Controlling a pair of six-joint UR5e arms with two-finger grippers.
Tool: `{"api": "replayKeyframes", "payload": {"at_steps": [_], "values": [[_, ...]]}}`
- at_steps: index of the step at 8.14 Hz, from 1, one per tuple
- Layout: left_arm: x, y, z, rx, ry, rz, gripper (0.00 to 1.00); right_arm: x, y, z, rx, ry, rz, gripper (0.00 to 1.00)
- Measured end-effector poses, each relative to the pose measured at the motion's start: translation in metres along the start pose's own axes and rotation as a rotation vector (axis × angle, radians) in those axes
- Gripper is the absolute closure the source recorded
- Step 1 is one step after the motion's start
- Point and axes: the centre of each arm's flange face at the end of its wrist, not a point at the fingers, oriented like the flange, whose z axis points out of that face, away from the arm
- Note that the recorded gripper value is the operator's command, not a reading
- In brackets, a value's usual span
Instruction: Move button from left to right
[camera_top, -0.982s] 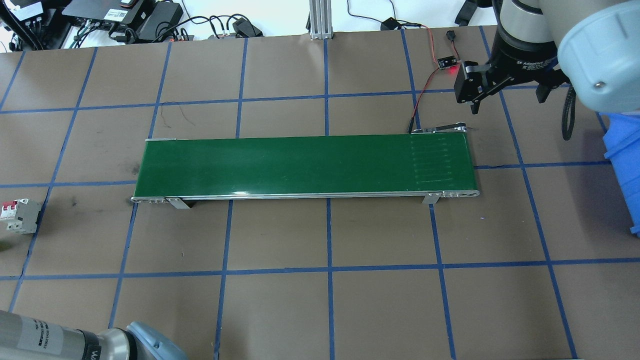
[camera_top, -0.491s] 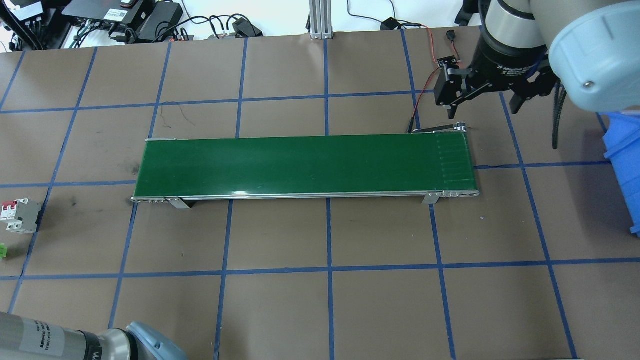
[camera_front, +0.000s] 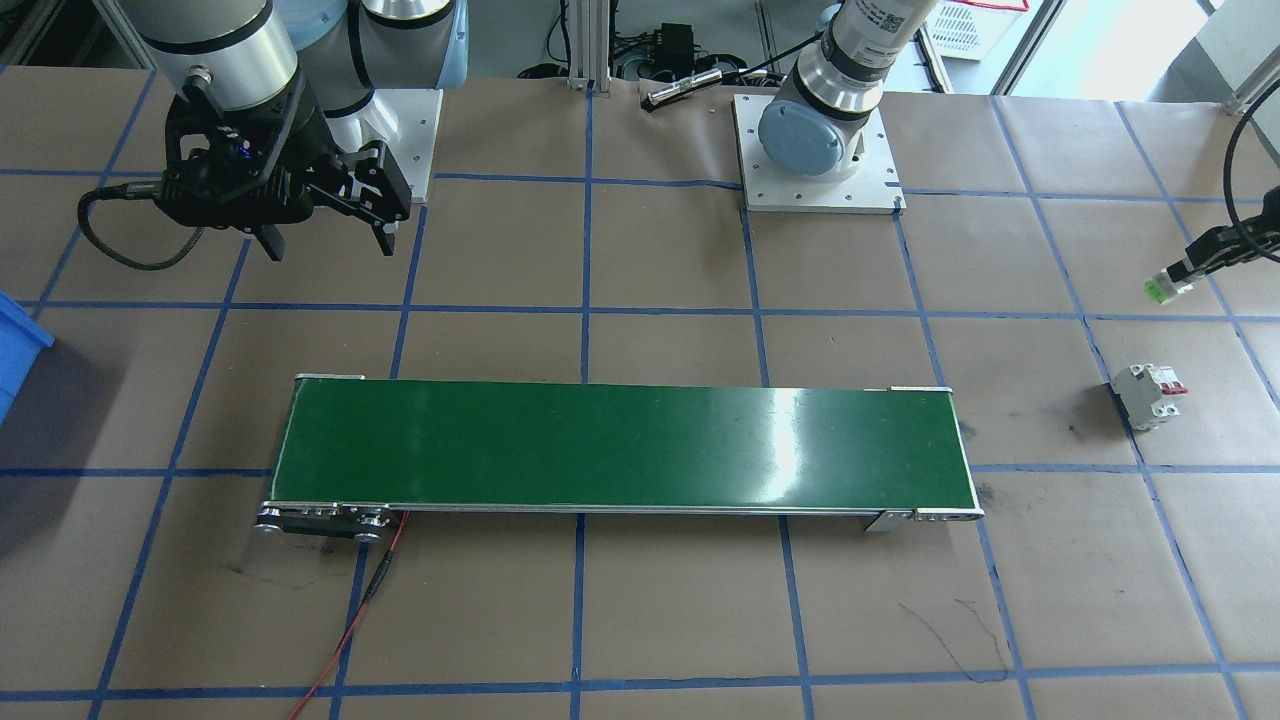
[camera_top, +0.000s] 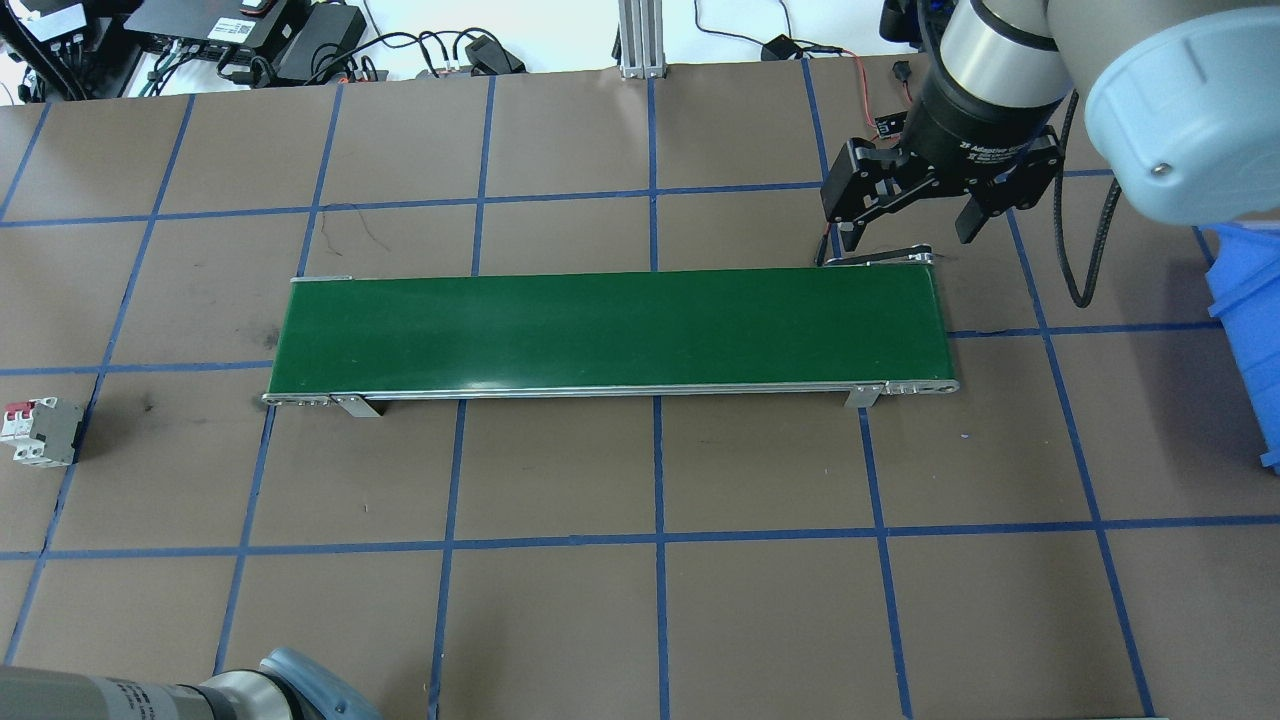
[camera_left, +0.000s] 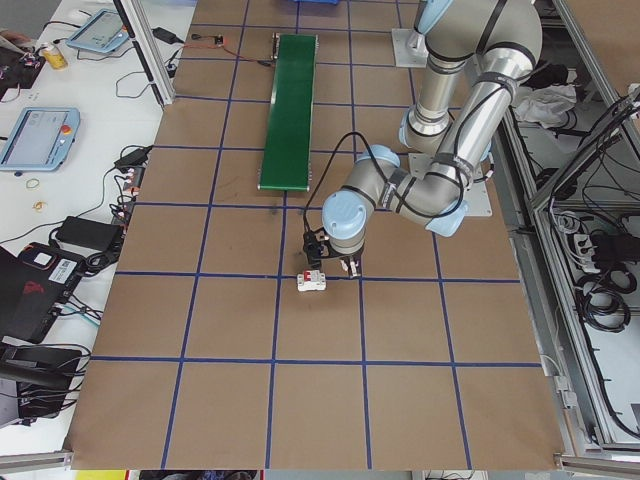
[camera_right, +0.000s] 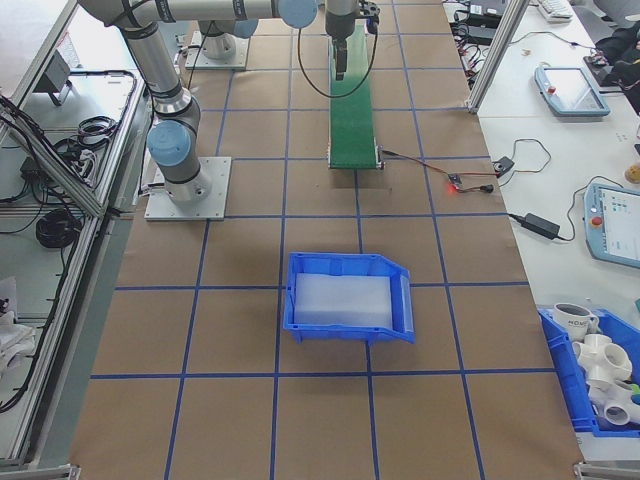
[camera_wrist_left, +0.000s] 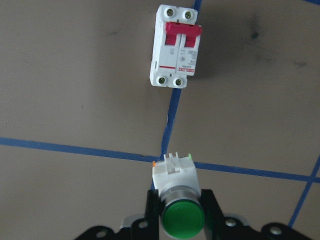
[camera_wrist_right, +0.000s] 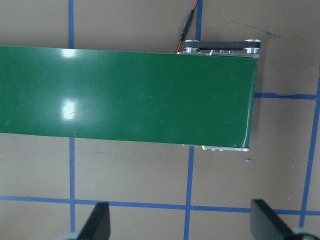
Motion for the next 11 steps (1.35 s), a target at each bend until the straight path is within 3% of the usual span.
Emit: {"api": "replayKeyframes", "payload": {"at_steps": [1, 4, 6, 8, 11], "values": [[0.034, 0.009, -0.027, 0.016, -0.014, -0.081, 0.73, 0.0, 0.0, 0.001, -0.002, 0.0, 0.0, 0.0], [0.157, 0.019, -0.084, 0.13, -0.063, -0.421, 0.73, 0.0, -0.002, 0.007, -0.016, 0.0, -0.006, 0.0], [0.231, 0.012, -0.089, 0.169, -0.051, -0.67, 0.73, 0.0, -0.004, 0.009, -0.02, 0.001, -0.007, 0.0], [0.302, 0.006, -0.08, 0.174, -0.041, -0.86, 0.73, 0.001, -0.007, 0.013, -0.022, 0.001, -0.008, 0.0], [0.345, -0.016, -0.057, 0.187, -0.021, -1.038, 0.75, 0.005, -0.025, 0.034, -0.038, 0.001, -0.011, 0.0]]}}
